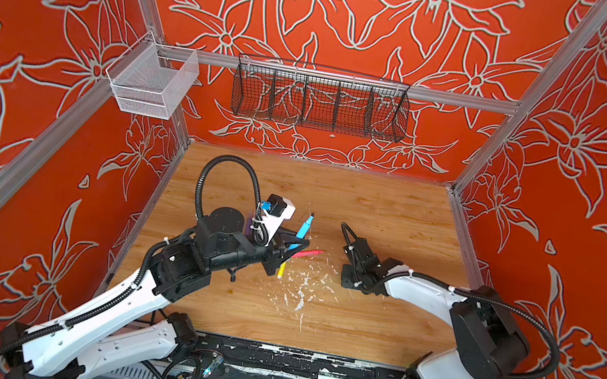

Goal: Insert the pens into the pen caps
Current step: 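Lift the cap with the right gripper and swing it toward the blue marker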

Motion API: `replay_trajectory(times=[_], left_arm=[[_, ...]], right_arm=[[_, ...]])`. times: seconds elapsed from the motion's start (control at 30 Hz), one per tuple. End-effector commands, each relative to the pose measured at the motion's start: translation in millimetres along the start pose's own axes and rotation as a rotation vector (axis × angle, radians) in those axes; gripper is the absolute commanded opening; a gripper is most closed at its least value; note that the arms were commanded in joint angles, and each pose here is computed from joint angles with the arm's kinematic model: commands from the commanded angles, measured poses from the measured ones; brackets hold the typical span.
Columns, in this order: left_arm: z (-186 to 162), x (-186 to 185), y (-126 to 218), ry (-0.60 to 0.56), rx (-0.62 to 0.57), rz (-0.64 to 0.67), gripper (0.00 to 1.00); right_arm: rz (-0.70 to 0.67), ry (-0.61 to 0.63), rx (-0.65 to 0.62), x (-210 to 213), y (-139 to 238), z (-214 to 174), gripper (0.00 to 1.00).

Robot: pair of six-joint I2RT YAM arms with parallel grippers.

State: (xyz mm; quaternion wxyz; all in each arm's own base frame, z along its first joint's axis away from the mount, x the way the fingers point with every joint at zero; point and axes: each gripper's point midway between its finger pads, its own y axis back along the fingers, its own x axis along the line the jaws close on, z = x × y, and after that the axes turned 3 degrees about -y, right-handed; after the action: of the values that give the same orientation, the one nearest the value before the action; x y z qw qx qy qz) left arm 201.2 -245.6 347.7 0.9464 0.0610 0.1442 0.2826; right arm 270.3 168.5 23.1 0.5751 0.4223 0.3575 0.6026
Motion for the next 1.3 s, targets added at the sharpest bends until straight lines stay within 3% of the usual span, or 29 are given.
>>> replay_trajectory(times=[0.0, 0.17, 0.37, 0.53, 0.7, 1.0, 1.27], left_arm=[[3.6, -6.1, -0.9, -0.016, -0.012, -0.033, 0.0], [2.7, -12.8, -10.6, -0.008, 0.003, -0.083, 0.0], [7.3, -23.5, -18.2, 0.011, -0.048, -0.128, 0.0], [10.3, -31.4, -19.2, 0.029, -0.089, -0.156, 0.0], [7.6, -37.5, -27.4, 0.035, -0.077, -0.186, 0.0], [-5.5, -51.4, -59.6, 0.03, 0.006, -0.228, 0.0], [-12.8, -63.5, -79.3, 0.022, 0.036, -0.25, 0.0]], right_arm=[[-0.001, -0.013, 0.046, -12.1, 13.5, -20.5, 0.04], [0.109, -0.061, -0.14, -9.6, 80.0, 9.8, 0.0], [0.308, -0.154, -0.416, -9.0, 187.9, 46.8, 0.0], [0.637, -0.2, -0.607, 13.7, 280.4, 67.4, 0.0], [0.94, -0.22, -0.72, 33.1, 345.4, 73.4, 0.0], [1.338, -0.269, -0.83, 49.3, 405.7, 75.2, 0.0], [1.381, -0.266, -0.803, 61.4, 401.3, 74.4, 0.0]])
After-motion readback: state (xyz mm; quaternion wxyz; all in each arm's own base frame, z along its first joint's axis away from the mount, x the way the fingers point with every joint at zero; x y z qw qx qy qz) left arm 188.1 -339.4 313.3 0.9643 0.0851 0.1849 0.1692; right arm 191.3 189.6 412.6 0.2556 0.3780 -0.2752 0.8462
